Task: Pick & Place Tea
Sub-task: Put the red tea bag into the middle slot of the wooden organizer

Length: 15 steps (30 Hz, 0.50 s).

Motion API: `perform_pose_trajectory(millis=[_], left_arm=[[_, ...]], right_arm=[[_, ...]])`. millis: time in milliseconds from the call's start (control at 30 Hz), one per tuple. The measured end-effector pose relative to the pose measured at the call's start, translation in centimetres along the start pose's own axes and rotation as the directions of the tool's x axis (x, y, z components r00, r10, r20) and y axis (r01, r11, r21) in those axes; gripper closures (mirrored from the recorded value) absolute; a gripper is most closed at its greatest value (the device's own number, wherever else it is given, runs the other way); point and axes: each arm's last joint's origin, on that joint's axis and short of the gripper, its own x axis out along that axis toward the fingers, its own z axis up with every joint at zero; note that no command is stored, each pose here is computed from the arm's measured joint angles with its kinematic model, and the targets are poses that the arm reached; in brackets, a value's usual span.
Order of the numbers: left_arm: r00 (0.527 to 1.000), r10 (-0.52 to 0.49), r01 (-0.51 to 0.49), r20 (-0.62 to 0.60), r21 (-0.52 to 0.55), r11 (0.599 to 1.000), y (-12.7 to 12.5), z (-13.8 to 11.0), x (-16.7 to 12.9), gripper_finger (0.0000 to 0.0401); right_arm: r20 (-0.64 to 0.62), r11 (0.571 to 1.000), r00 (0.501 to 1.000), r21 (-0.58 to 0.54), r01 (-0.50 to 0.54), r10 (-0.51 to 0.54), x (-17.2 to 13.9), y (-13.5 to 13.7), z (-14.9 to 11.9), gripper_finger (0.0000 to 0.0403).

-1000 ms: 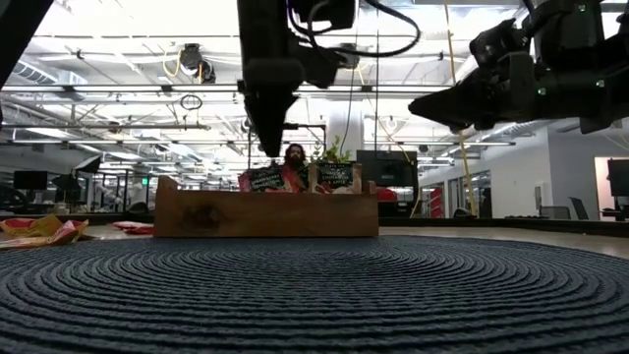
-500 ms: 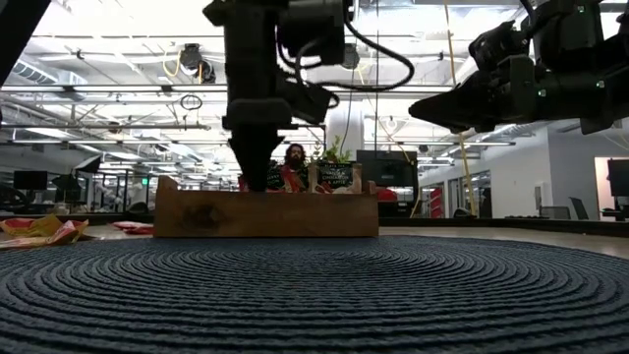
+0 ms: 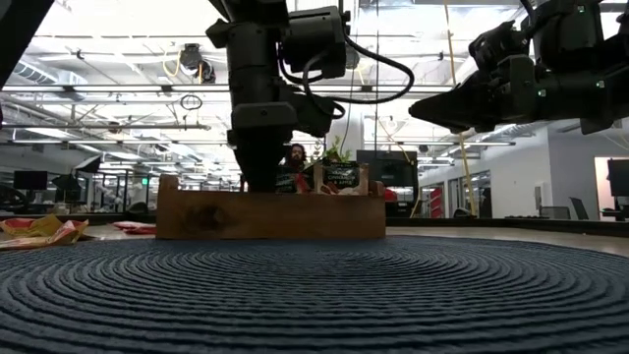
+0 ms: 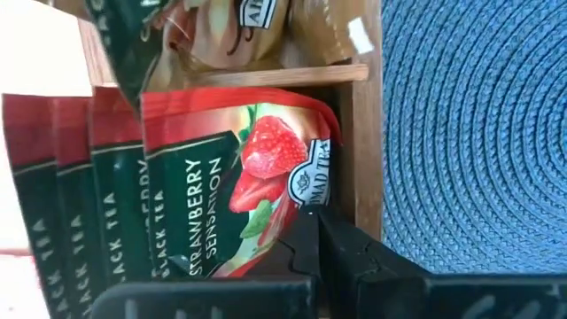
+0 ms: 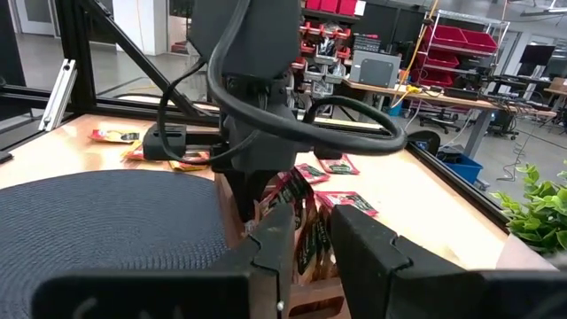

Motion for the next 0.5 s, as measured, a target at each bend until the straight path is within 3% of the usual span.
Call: perform_pose_trajectory(millis=[233, 500], left_arm=[[0.999, -0.017, 0.016, -0.034, -0.038, 0.999, 1.2, -0.7, 0.9, 0.0397], [0.999, -0.021, 0.023, 0.027, -0.073, 0.997, 1.9, -0.9, 2.3, 0.0397]], right_arm=[[0.000, 1.000, 1.000, -0.002, 0.000, 0.000, 0.0, 0.0, 0.0, 0.0332], [0.000, 1.000, 1.000, -0.001, 0.000, 0.000, 0.0, 0.0, 0.0, 0.0332]])
